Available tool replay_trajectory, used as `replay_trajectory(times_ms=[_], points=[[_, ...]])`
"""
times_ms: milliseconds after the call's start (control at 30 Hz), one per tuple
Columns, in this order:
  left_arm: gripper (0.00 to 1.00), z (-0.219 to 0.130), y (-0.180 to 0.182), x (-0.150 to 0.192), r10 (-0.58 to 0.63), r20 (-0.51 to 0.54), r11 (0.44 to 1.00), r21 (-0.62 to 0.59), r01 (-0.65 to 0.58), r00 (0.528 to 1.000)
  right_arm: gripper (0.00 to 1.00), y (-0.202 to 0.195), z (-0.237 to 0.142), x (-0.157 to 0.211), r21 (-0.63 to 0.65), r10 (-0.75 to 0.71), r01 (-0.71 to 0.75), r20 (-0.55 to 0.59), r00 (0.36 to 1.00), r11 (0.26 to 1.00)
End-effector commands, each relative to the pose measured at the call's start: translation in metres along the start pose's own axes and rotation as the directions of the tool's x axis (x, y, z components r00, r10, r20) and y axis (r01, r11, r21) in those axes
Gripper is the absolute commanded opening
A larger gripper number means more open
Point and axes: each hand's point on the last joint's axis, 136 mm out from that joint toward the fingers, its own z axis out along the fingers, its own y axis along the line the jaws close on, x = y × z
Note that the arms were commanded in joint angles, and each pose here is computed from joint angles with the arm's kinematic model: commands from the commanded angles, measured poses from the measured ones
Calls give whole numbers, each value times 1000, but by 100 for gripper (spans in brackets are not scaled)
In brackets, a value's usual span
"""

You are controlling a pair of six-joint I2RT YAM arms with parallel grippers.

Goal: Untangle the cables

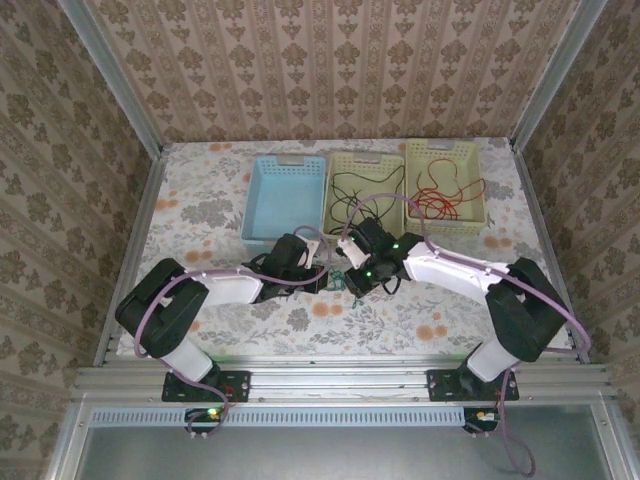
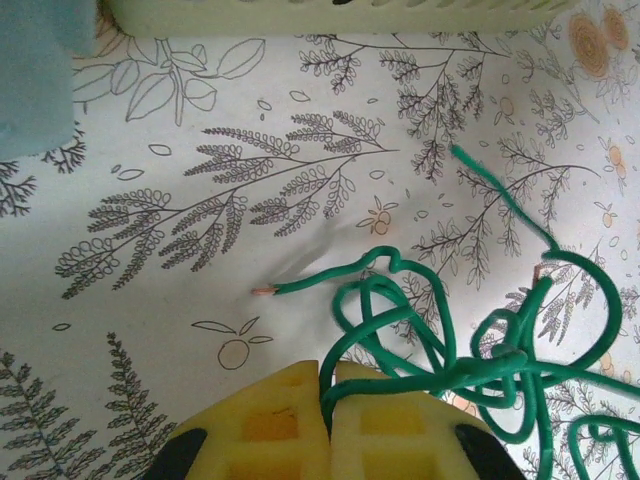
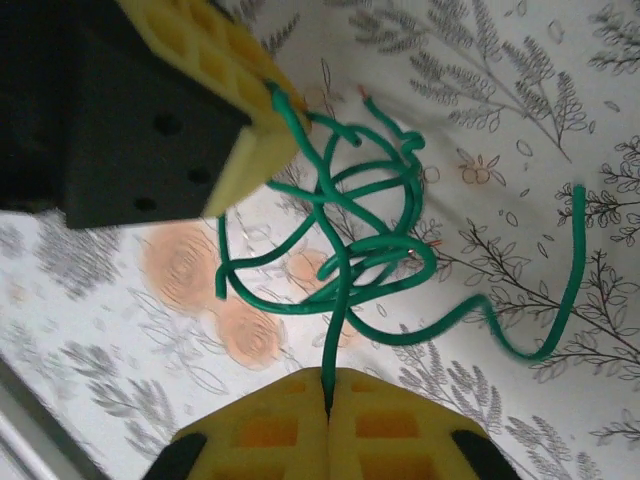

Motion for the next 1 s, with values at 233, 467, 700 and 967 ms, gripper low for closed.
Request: replay_trajectory(times_ms=[233,467,700,967], points=[[0,-3,26,18,-62,-24,995,-83,60,998,0,-52,-79,-21,-125,363,-341,285,887,932],[0,-3,36,26,-74,-37,990,-124,69,997,0,-85,-104,-20,-180,496,-463,365,788,868],[0,-7,59,39,-110,-36,973,-209,100,993,0,-127,-126,-12,-226,646,-620,442,623,752],[0,-18,79,46,-167,-5,949,-273,160,986,0,-178,-138,29,-221,790,-820,482,379,529]])
